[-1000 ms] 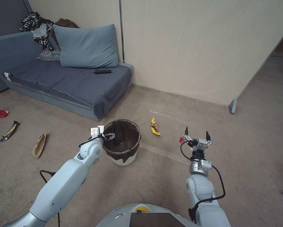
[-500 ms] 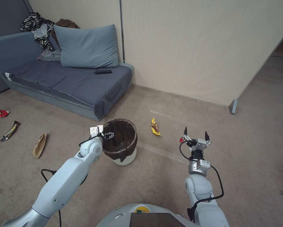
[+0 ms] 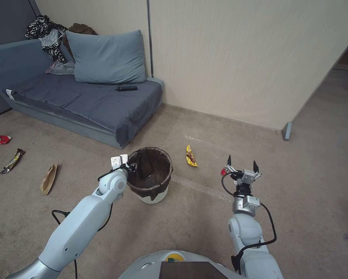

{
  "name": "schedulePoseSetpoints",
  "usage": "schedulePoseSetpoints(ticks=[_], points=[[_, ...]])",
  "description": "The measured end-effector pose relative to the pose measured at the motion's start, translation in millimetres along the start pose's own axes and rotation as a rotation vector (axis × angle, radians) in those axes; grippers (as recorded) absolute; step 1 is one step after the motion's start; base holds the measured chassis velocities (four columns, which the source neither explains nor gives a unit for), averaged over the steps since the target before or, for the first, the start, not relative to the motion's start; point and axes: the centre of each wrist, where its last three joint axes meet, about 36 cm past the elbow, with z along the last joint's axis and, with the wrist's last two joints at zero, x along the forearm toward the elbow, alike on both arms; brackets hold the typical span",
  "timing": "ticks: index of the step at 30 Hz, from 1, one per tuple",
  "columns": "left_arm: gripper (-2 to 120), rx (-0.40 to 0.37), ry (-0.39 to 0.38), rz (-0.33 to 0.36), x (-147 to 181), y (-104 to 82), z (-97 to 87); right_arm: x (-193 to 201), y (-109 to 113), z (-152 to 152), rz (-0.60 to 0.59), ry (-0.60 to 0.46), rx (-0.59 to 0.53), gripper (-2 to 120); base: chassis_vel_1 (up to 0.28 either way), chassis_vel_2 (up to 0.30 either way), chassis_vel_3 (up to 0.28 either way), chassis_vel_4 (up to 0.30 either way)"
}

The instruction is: Pick up the trash bin, then pick up the garbage from the floor and place it into the trash bin.

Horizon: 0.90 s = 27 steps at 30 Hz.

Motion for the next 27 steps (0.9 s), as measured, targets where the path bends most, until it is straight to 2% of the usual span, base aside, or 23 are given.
schedulePoseSetpoints(ticks=[3,4,7,10,22,27], points=[[23,0.017,0.006,0.014,9,-2.1,1.9,0,-1,-3,0.003,-0.004,-0.002,100,0.000,0.000,0.000,0.000],[23,0.017,0.006,0.014,9,-2.1,1.9,0,-1,-3,0.003,-0.004,-0.002,100,0.000,0.000,0.000,0.000],[9,0.022,0.010,0.018,14,-1.6,3.0,1,-1,-4,0.005,-0.005,-0.003,100,0.000,0.000,0.000,0.000],[5,0.029,0.016,0.022,17,-1.2,2.9,1,-1,-5,0.007,-0.007,-0.004,100,0.000,0.000,0.000,0.000],[3,0.052,0.043,0.048,27,-1.0,0.9,1,-3,-11,0.012,-0.010,-0.005,100,0.000,0.000,0.000,0.000],[3,0.048,-0.026,0.072,33,-1.4,2.0,-1,-2,-12,0.017,-0.013,-0.007,100,0.000,0.000,0.000,0.000]])
